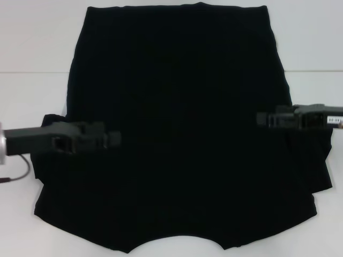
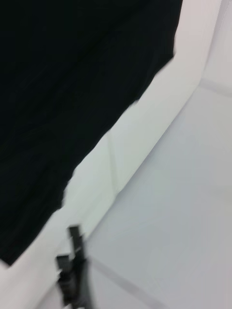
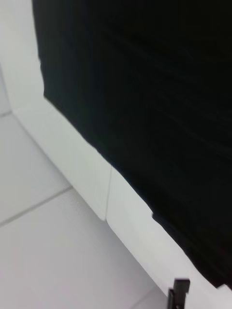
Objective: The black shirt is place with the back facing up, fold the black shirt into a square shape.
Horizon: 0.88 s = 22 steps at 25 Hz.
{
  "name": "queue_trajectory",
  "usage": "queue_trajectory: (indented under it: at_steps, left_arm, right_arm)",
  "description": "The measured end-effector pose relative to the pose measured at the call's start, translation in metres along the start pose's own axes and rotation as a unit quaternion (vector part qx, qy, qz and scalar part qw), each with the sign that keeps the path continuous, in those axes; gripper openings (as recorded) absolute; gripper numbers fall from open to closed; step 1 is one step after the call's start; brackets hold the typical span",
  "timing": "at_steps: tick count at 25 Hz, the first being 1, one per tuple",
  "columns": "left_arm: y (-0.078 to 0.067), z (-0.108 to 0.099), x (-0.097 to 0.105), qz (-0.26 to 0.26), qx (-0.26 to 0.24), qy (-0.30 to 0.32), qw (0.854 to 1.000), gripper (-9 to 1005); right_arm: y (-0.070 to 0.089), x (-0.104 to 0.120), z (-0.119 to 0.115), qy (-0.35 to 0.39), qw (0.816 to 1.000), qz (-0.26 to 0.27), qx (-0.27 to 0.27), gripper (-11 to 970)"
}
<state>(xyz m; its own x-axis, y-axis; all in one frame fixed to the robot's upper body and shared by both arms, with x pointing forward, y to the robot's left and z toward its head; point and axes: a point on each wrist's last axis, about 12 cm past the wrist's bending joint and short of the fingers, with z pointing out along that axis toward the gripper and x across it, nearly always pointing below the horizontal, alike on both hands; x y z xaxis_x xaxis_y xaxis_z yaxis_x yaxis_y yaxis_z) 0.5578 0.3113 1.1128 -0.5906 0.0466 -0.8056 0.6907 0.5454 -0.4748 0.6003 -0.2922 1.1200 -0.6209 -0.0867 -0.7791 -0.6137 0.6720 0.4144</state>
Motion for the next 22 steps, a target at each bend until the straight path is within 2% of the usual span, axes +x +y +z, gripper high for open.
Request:
queue_trajectory:
  at_steps: [2, 4, 10, 13, 22]
  left_arm:
    - [0.007, -0.015, -0.002, -0.052, -0.020, -0.015, 0.998, 807]
    - [0.008, -0.017, -0.002, -0.064, -0.023, -0.015, 0.998, 806]
    - [0.016, -0.030, 0.004, -0.155, -0.055, 0.015, 0.986, 806]
    - [0.021, -0.035, 0.008, -0.203, -0.081, 0.018, 0.976, 634]
    - [0.034, -0.047, 0.020, -0.269, -0.143, 0.010, 0.952, 426]
  right_arm:
    - [-0.003, -0.012, -0.001, 0.002, 1.000, 0.024, 0.008, 945]
    - [-0.005, -0.023, -0.003, -0.004, 0.999, 0.041, 0.018, 945]
    - [-0.012, -0.064, -0.008, -0.029, 0.995, 0.082, 0.047, 945]
    - [-0.011, -0.078, -0.009, -0.036, 0.994, 0.086, 0.048, 945]
    - [-0.009, -0.087, -0.005, -0.041, 0.994, 0.088, 0.048, 945]
